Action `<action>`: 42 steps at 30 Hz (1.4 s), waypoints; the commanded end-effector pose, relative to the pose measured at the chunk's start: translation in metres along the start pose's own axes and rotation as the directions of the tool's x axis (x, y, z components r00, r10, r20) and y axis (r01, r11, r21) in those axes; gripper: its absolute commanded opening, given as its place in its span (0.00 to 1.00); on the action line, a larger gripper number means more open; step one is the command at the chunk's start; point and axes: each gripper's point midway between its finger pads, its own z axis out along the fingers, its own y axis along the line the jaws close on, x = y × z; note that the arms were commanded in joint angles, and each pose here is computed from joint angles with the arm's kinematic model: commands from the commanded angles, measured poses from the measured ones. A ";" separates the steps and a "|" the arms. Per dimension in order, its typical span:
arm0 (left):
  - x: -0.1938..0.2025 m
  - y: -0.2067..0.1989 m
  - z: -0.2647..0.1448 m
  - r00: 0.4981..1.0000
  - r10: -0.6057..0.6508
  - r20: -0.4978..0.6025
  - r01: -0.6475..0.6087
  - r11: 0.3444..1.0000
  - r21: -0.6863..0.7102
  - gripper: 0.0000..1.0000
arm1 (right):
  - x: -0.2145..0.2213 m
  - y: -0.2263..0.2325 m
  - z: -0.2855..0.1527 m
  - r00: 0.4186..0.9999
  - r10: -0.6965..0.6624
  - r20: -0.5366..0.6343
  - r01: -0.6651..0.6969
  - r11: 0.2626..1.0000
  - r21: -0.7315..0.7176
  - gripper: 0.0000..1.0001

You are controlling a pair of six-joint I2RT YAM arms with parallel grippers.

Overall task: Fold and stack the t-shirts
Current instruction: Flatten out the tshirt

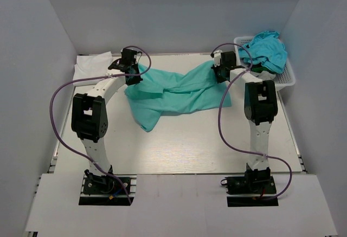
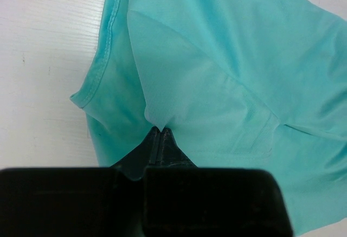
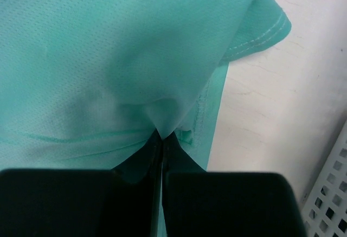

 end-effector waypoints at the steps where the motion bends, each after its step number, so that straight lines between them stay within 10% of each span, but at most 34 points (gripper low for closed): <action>1: -0.037 -0.009 -0.028 0.995 -0.017 0.103 0.012 0.999 0.041 0.00 | -0.046 -0.015 -0.036 0.992 0.028 0.126 -0.035 0.998 0.055 0.00; 11: -0.108 -0.006 -0.077 0.928 -0.078 0.365 0.073 0.997 0.029 0.00 | -0.117 -0.027 -0.131 0.921 0.157 0.356 -0.190 0.980 0.061 0.00; 28: -0.236 0.007 -0.333 0.501 -0.197 0.843 0.078 0.980 0.183 0.00 | -0.218 -0.053 -0.392 0.666 0.064 0.743 -0.231 0.965 0.123 0.00; 42: -0.204 0.047 -0.527 0.196 -0.281 0.940 -0.003 0.958 0.287 0.00 | -0.181 -0.030 -0.559 0.469 -0.072 0.880 -0.208 0.960 0.189 0.00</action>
